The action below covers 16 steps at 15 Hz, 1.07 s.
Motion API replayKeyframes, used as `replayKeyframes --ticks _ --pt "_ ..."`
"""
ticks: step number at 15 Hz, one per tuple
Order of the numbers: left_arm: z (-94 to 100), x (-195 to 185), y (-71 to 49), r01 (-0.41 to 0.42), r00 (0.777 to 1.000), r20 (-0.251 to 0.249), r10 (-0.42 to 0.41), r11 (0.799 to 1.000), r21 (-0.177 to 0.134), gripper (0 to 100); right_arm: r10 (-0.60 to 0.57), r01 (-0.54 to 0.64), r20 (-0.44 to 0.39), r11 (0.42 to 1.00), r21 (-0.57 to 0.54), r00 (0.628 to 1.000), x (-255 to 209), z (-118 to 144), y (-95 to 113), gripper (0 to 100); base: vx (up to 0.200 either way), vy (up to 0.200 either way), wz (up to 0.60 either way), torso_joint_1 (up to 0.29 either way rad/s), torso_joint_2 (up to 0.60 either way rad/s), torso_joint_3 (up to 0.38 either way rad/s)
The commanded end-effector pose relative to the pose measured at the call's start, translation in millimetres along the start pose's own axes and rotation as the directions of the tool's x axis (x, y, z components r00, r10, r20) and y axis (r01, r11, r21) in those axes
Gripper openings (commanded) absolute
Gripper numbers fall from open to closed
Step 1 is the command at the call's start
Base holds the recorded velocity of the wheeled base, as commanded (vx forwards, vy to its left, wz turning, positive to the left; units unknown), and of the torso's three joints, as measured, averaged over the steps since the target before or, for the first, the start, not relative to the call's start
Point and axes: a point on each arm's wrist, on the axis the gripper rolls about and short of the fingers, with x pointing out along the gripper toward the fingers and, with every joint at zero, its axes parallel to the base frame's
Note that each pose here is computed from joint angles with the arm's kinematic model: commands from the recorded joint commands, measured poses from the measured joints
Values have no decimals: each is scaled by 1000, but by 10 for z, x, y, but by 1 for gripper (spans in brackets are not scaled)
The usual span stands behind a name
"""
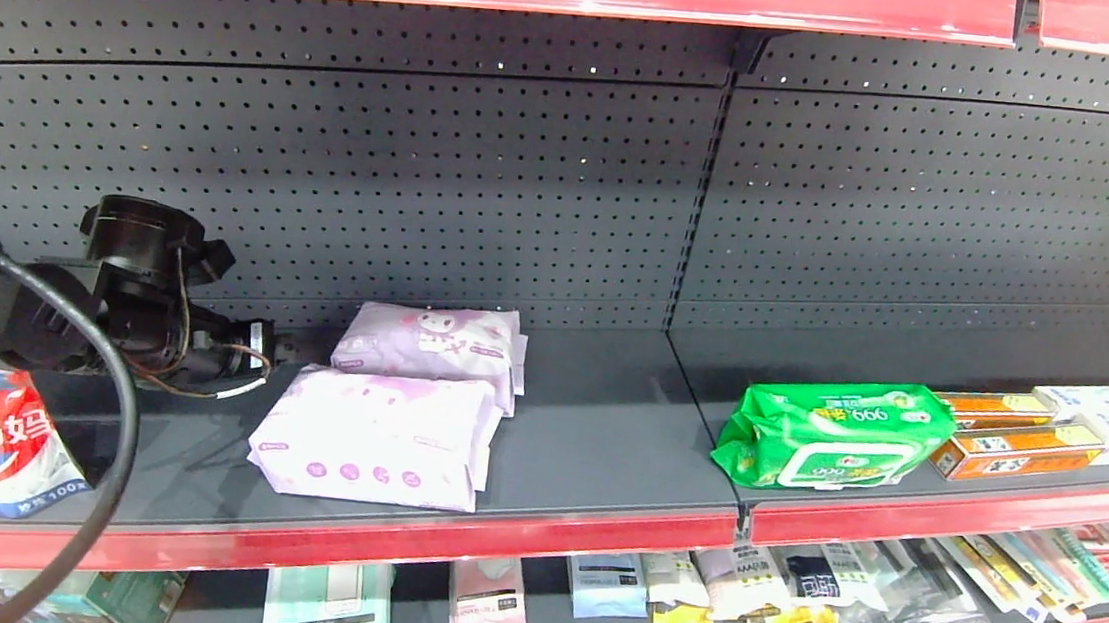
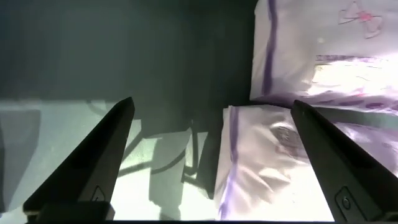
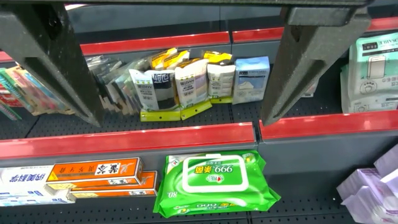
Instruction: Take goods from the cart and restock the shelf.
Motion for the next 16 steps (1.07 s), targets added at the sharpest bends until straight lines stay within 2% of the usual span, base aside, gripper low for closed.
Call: replayKeyframes --ticks 1,2,6,10,16 --pt "7 95 13 0 1000 3 0 1000 -4 100 0 0 -1 1000 0 1000 1 1 0 100 0 0 0 0 0 0" --pt "32 93 8 3 1000 19 -3 1000 -5 100 0 0 -1 1000 0 1000 1 1 0 100 0 0 0 0 0 0" --pt "44 39 -2 10 1000 29 -10 1000 -4 100 0 0 -1 1000 0 1000 1 1 0 100 0 0 0 0 0 0" --pt "-27 143 25 1 1000 -13 -1 1000 -4 100 0 0 -1 1000 0 1000 1 1 0 100 0 0 0 0 0 0" --pt "-32 167 18 2 1000 -18 -2 1000 -1 100 0 0 -2 1000 0 1000 1 -1 0 100 0 0 0 0 0 0"
